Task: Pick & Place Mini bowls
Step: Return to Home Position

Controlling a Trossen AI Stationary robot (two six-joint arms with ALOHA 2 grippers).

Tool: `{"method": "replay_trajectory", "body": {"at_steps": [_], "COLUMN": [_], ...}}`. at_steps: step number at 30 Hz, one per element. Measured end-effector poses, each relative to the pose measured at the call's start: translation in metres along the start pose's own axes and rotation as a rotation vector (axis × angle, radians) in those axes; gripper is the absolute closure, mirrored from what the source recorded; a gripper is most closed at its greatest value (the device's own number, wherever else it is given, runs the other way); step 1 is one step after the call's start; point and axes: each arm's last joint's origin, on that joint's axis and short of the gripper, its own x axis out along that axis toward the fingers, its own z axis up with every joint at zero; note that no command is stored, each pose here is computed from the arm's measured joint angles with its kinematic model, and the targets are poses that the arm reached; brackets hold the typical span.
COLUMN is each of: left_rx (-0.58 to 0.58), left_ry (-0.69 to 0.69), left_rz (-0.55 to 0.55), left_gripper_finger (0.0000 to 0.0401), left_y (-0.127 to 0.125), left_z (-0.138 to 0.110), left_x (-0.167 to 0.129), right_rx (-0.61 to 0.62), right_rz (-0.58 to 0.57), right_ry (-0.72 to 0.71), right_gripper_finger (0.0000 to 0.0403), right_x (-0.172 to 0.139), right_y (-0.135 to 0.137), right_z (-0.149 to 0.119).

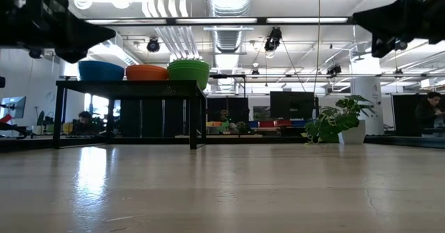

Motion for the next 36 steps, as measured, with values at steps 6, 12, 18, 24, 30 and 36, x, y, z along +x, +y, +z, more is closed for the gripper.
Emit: {"method": "replay_trajectory", "body": {"at_steps": [6, 12, 18, 24, 30, 36], "left_rx": [-0.025, -0.029, -0.113, -0.119, -0.119, -0.119], "left_ry": [-0.013, -0.001, 0.065, 0.072, 0.074, 0.076], "left_rz": [-0.053, -0.140, -0.167, -0.166, -0.167, -0.166], "left_gripper_finger": [0.0401, 0.0401, 0.0401, 0.0401, 0.0401, 0.0401], "left_y": [-0.002, -0.004, -0.005, -0.005, -0.005, -0.005], "left_z": [-0.018, -0.019, -0.025, -0.026, -0.026, -0.026], "left_x": [0.003, 0.003, 0.003, 0.004, 0.004, 0.004], "right_rx": [-0.028, -0.045, -0.123, -0.197, -0.213, -0.198], "right_rz": [-0.001, 0.015, -0.051, -0.101, -0.100, -0.101], "right_ry": [0.013, 0.019, 0.043, 0.106, 0.119, 0.118], "right_gripper_finger": [0.0394, 0.0394, 0.0394, 0.0394, 0.0394, 0.0394], "right_x": [0.002, 0.002, 0.002, 0.002, 0.002, 0.002], "right_y": [-0.001, -0.001, -0.003, -0.005, -0.005, -0.005], "right_z": [-0.017, -0.017, -0.020, -0.025, -0.027, -0.027]}}
